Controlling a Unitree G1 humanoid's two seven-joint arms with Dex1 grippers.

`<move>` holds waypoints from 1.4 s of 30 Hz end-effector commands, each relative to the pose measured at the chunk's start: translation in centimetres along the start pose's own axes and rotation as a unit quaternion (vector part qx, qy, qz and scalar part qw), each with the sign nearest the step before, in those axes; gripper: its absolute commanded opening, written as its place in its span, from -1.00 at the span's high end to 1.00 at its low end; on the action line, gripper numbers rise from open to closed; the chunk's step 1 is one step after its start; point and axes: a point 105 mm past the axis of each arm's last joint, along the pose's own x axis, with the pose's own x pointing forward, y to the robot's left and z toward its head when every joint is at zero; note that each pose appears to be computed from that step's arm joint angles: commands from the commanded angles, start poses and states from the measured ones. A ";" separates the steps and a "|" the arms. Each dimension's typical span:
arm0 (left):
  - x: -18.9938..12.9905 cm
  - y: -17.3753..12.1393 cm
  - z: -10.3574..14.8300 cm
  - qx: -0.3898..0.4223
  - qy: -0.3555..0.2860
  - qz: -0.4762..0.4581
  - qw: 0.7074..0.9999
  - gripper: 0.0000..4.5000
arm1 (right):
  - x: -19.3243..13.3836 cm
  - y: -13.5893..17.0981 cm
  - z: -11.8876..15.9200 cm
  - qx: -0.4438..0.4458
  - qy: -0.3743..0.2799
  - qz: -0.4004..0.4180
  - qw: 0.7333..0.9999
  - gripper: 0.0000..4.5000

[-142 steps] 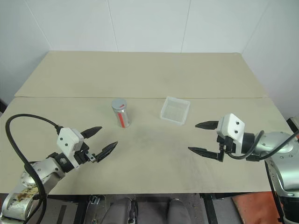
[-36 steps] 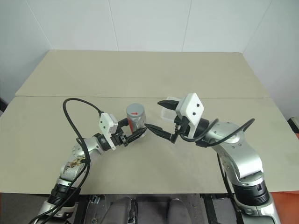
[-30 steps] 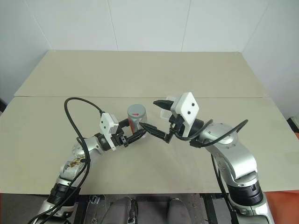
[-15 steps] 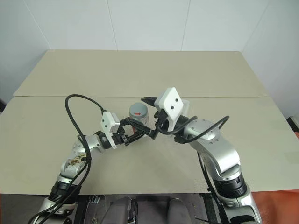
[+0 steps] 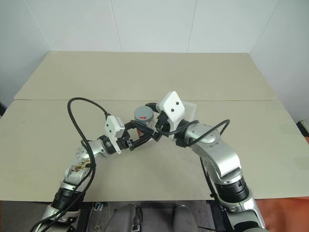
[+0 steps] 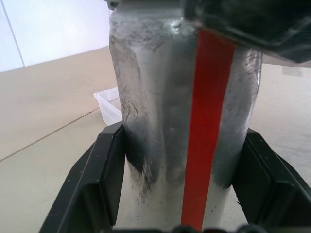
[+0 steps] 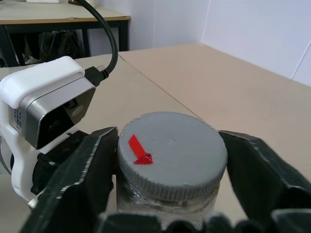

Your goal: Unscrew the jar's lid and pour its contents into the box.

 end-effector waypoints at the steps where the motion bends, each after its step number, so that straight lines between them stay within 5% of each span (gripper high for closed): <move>1: 0.1 0.1 0.8 0.015 -0.017 0.003 1.000 -0.23 | 0.0 -0.2 1.4 -0.017 -0.020 -0.004 1.000 -0.29; 24: 0.0 -0.4 0.4 0.014 -0.014 -0.012 1.000 -0.23 | -0.4 0.3 1.7 -0.020 -0.040 0.022 0.999 -0.29; 42: -0.9 -2.3 1.0 -0.006 -0.016 -0.112 0.994 -0.23 | -1.6 0.6 1.6 -0.053 -0.065 0.187 0.979 -0.29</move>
